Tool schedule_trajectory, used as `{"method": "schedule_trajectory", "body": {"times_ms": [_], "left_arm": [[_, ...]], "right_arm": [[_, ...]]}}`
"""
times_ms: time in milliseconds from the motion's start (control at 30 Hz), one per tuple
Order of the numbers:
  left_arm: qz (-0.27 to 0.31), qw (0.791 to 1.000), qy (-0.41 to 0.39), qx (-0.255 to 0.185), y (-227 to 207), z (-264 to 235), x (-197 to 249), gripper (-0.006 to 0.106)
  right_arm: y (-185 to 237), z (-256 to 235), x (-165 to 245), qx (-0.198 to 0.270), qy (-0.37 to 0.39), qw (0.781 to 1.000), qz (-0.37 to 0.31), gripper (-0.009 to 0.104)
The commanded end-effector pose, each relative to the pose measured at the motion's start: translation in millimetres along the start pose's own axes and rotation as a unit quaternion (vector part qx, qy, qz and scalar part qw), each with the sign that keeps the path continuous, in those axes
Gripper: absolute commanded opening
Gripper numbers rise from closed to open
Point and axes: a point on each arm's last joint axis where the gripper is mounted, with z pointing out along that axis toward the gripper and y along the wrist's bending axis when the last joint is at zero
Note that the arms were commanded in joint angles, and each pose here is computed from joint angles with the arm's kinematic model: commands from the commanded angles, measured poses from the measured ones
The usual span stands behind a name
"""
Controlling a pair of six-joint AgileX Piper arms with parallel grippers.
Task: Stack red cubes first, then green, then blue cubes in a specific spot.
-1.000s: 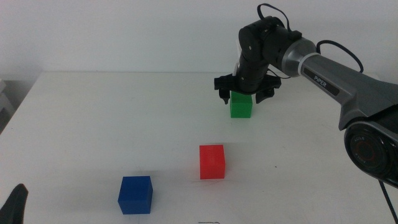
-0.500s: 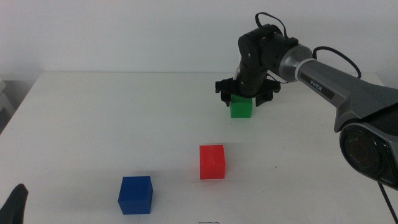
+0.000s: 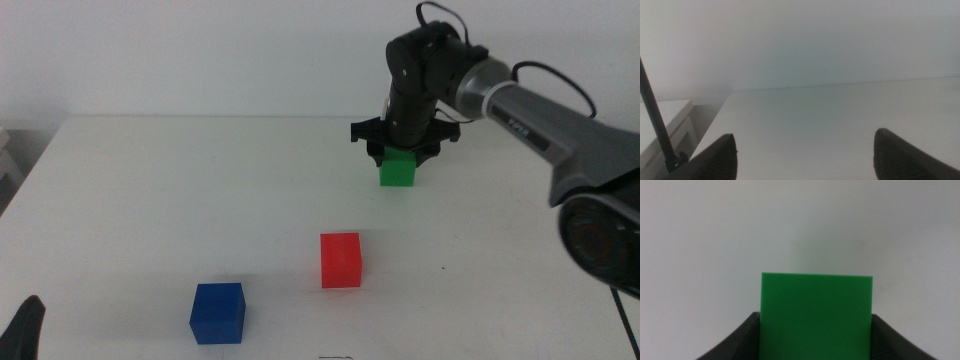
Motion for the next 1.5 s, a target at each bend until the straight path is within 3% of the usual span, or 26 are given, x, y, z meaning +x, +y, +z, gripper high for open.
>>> {"method": "schedule_trajectory", "body": {"times_ms": [0, 200, 400, 633, 900, 1467], "left_arm": [[-0.005, 0.999, -0.051, 0.0, 0, -2, -10, 0.094], [-0.005, 0.999, -0.051, 0.0, 0, -2, -10, 0.094], [-0.005, 0.999, -0.051, 0.0, 0, -2, -10, 0.094], [-0.005, 0.999, -0.051, 0.0, 0, -2, -10, 0.094], [-0.005, 0.999, -0.051, 0.0, 0, -2, -10, 0.094], [-0.005, 0.999, -0.051, 0.0, 0, -2, -10, 0.094]], "right_arm": [[2, -69, -6, -0.013, -0.068, 0.998, -0.007, -0.001], [19, -102, 54, -0.054, -0.115, 0.991, -0.032, -0.001], [32, -128, 97, -0.063, -0.088, 0.993, -0.047, -0.001], [48, -132, 117, -0.065, -0.045, 0.996, -0.041, -0.001], [65, -136, 130, -0.085, -0.042, 0.994, -0.056, -0.001], [68, -131, 127, -0.074, -0.064, 0.995, -0.035, -0.001]]}}
